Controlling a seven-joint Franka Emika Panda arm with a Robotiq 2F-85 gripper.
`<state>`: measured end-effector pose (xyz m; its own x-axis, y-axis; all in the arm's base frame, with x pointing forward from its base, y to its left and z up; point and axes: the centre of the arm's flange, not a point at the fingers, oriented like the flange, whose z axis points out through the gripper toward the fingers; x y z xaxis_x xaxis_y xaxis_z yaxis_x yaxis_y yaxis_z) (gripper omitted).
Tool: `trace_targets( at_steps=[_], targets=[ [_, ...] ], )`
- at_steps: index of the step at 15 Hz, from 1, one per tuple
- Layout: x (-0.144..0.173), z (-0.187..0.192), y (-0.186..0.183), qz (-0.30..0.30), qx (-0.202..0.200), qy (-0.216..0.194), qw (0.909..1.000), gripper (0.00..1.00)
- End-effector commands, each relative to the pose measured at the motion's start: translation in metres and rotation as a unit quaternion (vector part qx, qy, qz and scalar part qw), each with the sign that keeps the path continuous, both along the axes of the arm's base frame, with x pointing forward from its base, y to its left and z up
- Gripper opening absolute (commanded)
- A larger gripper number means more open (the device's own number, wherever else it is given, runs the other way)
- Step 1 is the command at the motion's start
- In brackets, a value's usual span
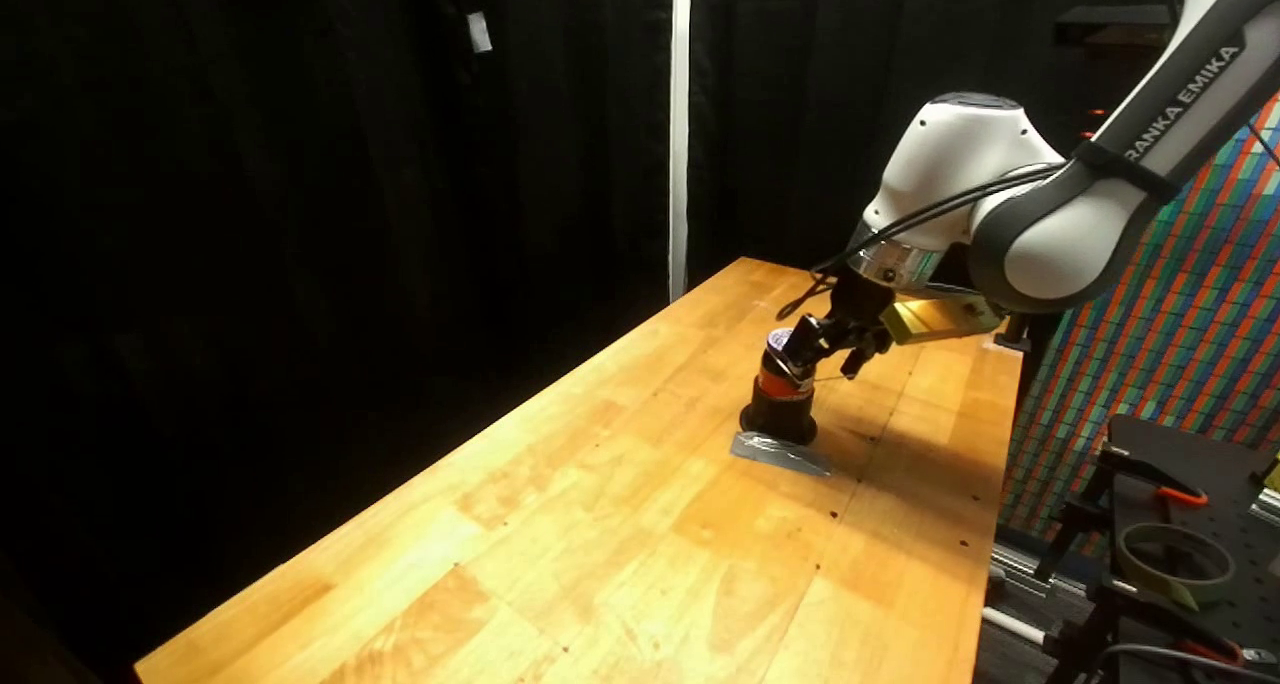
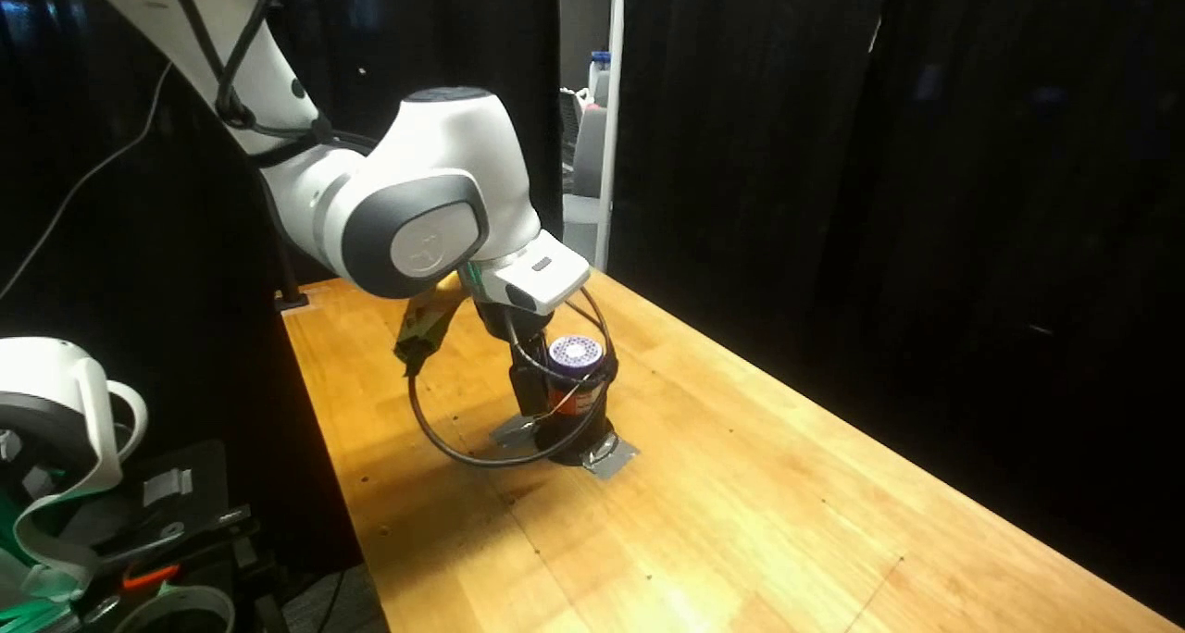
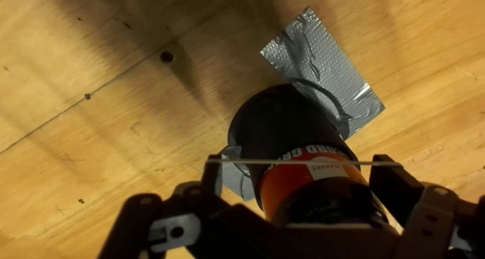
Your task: Wrap the elastic band on the brown coffee cup
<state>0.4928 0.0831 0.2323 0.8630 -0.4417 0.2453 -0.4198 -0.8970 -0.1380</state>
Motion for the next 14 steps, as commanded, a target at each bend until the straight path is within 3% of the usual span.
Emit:
trace_targets(
  at_steps=[1,2,9,11,14],
  targets=[
    [-0.034,0.002,-0.008,-0.02,-0.004,-0.025,0.9995,0.87],
    [-0.038,0.002,-0.008,-0.015,-0.011,-0.024,0.9995,0.73],
    [-0.067,0.019,-0.011,0.044,-0.039,-0.029,0.9979,0.18],
    [-0.076,0.019,-0.011,0.053,-0.033,-0.048,0.9969,0.11],
    [-0.088,0.015,-0.008,0.063,-0.026,-0.079,0.9946,0.08]
  ],
)
